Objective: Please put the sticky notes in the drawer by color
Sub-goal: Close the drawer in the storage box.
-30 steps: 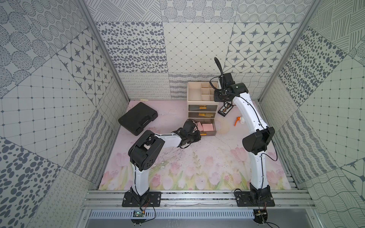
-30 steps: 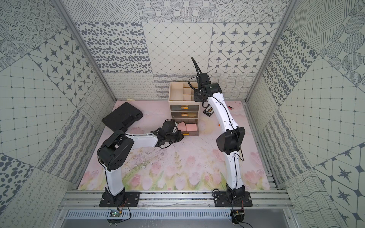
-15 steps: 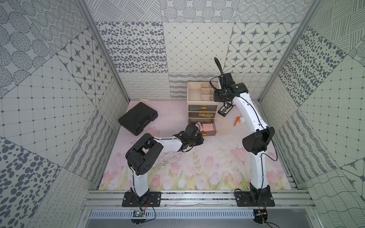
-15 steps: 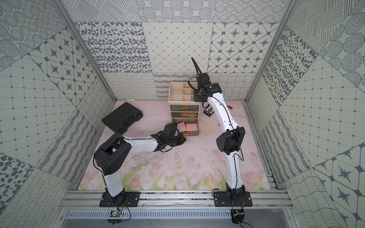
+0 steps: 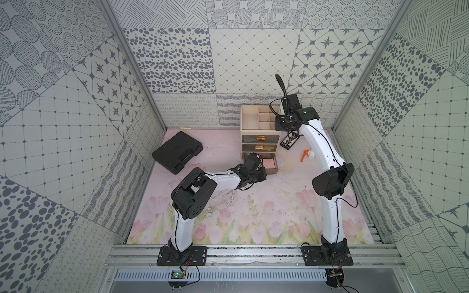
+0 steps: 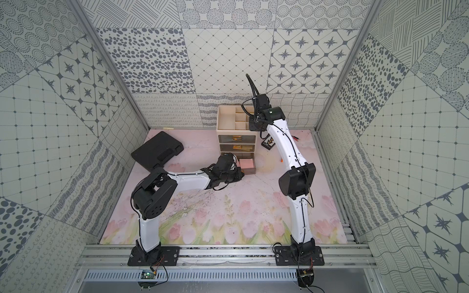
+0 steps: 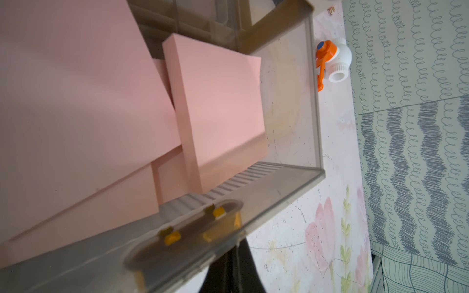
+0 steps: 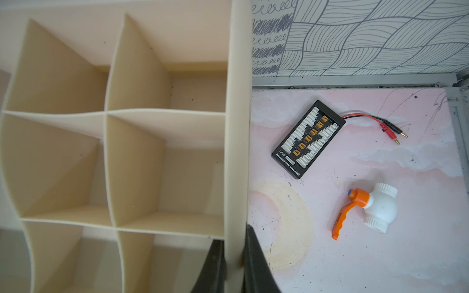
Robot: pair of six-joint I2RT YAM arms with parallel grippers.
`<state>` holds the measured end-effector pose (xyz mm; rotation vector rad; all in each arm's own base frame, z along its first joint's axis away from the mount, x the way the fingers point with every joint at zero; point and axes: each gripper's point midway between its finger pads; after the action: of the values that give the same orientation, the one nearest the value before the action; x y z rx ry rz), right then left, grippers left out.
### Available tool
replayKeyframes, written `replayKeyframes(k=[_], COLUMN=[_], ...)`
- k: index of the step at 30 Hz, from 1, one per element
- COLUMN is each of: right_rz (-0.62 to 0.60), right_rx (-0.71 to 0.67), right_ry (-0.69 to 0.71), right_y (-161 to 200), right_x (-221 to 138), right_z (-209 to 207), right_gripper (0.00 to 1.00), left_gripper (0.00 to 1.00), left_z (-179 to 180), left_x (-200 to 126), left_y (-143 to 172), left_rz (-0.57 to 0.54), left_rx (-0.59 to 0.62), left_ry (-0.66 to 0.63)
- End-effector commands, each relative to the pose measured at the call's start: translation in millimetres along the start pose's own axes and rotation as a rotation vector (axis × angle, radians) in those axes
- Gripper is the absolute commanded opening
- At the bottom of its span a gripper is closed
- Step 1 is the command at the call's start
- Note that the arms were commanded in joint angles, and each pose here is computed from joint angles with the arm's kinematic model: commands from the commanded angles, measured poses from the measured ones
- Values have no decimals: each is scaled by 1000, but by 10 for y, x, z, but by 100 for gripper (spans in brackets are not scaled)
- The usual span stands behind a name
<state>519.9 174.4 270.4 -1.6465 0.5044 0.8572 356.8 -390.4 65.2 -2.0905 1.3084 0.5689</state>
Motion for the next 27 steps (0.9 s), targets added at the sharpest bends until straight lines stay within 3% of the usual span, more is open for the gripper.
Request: replayKeyframes(k=[1, 8, 18, 23, 27], right_rz=[43, 44, 49, 50, 48], right_rx=[-4, -7, -8, -9, -10], right_ry=[-82, -72, -79, -71, -66], right_y=[127, 130, 135, 139, 135], right_x=[-146, -140, -104, -120, -128], right_z=[236, 214, 230, 207, 191], right_gripper=[0, 0, 0, 0, 0], left_gripper=[0, 0, 0, 0, 0], left_z=[-5, -14, -125, -173, -260], left_x=[73, 19, -236, -120, -261], left_y=[-331, -605, -738, -826, -753], left_rz=[-137, -198, -260, -250, -212], left_rx=[82, 91, 168, 211, 207], left_ry=[-61, -106, -116, -121, -87])
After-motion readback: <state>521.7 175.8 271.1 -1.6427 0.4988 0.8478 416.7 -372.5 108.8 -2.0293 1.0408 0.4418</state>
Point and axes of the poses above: each gripper's point midway between its finger pads, its own x axis out along the fingers, its own z axis along the line the jaws close on, y = z × x, and after that the axes turned 15 degrees about -x, right-handed
